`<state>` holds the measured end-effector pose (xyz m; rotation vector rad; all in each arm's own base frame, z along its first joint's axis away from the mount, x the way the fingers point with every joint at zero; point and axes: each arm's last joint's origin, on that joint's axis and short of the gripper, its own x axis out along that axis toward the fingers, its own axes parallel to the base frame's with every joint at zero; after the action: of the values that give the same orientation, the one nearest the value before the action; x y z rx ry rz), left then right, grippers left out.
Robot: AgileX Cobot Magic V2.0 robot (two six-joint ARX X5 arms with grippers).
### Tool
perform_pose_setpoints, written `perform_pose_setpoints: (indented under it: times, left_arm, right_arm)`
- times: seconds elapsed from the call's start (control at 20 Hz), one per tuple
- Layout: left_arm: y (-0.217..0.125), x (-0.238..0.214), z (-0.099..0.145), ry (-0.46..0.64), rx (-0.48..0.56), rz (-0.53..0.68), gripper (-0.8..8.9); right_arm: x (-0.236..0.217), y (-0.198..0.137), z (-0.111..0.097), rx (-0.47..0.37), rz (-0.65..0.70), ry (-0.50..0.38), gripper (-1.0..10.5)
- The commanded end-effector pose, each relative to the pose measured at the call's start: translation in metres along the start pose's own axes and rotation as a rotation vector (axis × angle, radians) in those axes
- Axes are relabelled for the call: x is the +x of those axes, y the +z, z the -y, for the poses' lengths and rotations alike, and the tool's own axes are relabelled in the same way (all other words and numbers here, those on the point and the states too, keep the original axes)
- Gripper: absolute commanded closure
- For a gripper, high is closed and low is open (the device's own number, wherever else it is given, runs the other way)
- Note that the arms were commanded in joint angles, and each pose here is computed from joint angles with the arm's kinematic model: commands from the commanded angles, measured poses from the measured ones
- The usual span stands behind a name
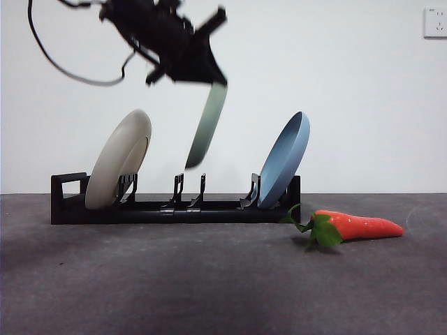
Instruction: Take the green plate from the plate rack,put the plate on the table,take the carrot from the table,put the carrot in the plate
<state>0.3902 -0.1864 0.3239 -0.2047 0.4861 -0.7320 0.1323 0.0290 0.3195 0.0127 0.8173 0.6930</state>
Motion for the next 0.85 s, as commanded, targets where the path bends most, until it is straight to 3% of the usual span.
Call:
perform_pose_setpoints:
  times: [0.05,0.2,0.4,0.65,0.85]
  left_arm:
    - [0.019,-0.014,0.01,-0.023,0.018,0.028,8.21]
    - [0.033,-0.029,0.026,-0.103,0.072,0.031,8.2]
    - [0.038,-0.068,0.067,-0.118,0.261,-0.009,8.2]
    - [0.02,-0.122,0.117,0.053,0.562,-0.192,8.19]
    - [0.001,-0.137,0.137,0.091,0.645,-0.34,8.19]
  right_arm:
    - [0.0,0.001,0.0,-0.008,0.008,-0.003,3.8]
    - [0.0,0.001,0.0,-0.01,0.011,-0.003,3.8]
    - [0.0,0.003,0.0,-0.019,0.021,-0.005,3.8]
    - [0.0,0.004,0.0,-0.023,0.03,-0.007,3.8]
    - [0.0,0.004,0.0,-0.025,0.032,-0.008,3.8]
